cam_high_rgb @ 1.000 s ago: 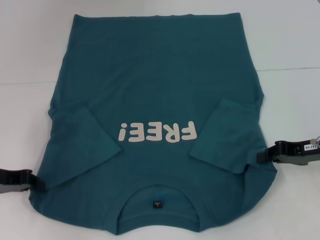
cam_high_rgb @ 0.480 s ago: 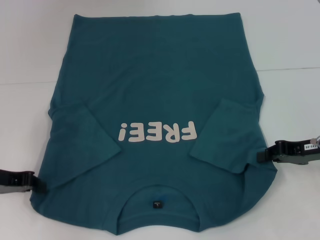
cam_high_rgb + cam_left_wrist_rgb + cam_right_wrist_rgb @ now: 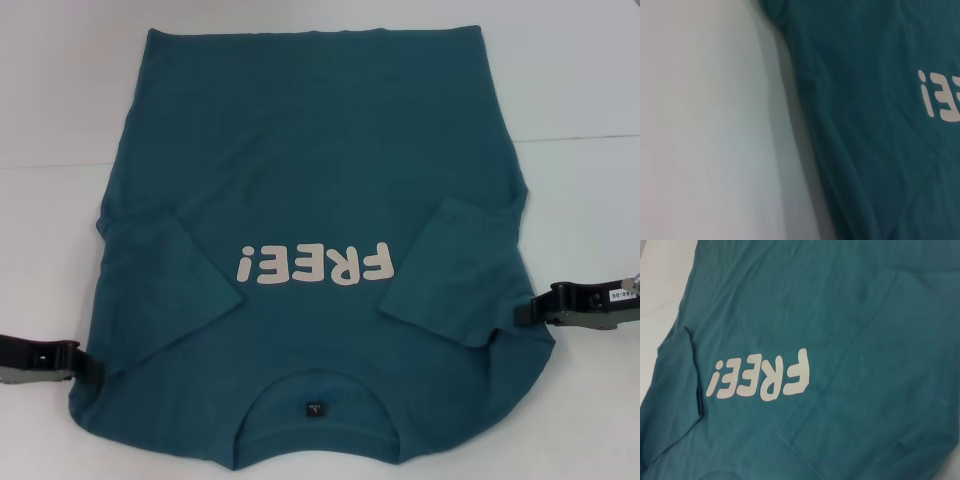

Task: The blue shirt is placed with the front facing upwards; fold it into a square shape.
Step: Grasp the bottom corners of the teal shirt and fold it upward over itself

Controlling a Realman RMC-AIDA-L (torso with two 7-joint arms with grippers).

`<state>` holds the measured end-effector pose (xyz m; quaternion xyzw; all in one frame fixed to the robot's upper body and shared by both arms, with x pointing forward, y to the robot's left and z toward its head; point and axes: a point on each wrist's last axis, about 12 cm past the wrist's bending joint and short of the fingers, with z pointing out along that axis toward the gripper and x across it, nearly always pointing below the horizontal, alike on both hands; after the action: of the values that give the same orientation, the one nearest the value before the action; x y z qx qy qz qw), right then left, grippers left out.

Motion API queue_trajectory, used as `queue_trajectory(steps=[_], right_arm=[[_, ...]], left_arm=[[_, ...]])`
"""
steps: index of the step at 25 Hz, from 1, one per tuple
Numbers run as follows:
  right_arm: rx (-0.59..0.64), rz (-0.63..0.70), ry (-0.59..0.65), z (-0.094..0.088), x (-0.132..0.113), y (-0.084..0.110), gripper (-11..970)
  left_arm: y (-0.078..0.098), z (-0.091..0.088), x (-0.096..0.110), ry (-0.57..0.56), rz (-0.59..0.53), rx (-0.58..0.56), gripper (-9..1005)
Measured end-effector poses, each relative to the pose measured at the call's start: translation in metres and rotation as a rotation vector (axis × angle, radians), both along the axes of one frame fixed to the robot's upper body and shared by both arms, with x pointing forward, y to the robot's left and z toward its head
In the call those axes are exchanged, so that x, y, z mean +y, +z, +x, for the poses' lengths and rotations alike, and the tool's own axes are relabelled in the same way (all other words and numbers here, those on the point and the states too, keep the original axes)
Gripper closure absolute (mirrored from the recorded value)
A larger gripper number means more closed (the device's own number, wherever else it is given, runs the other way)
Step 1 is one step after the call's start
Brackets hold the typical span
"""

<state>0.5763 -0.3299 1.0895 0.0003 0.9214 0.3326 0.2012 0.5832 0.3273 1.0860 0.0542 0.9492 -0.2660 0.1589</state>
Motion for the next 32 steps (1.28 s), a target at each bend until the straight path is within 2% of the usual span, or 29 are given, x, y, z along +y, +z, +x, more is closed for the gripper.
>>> queue_trajectory(steps=[15,32], right_arm=[[-0.053,0.039,0.032,-0.015,-0.011,-0.003,920],[-0.161,0.026,0.108,-0.033,-0.018,-0.012,922]], left_arm=[[0.000,-0.009,0.003,-0.051,-0.025,-0.072,960],[-0.011,-0.036,0.013,-0.090,-0.083,-0.141,960]])
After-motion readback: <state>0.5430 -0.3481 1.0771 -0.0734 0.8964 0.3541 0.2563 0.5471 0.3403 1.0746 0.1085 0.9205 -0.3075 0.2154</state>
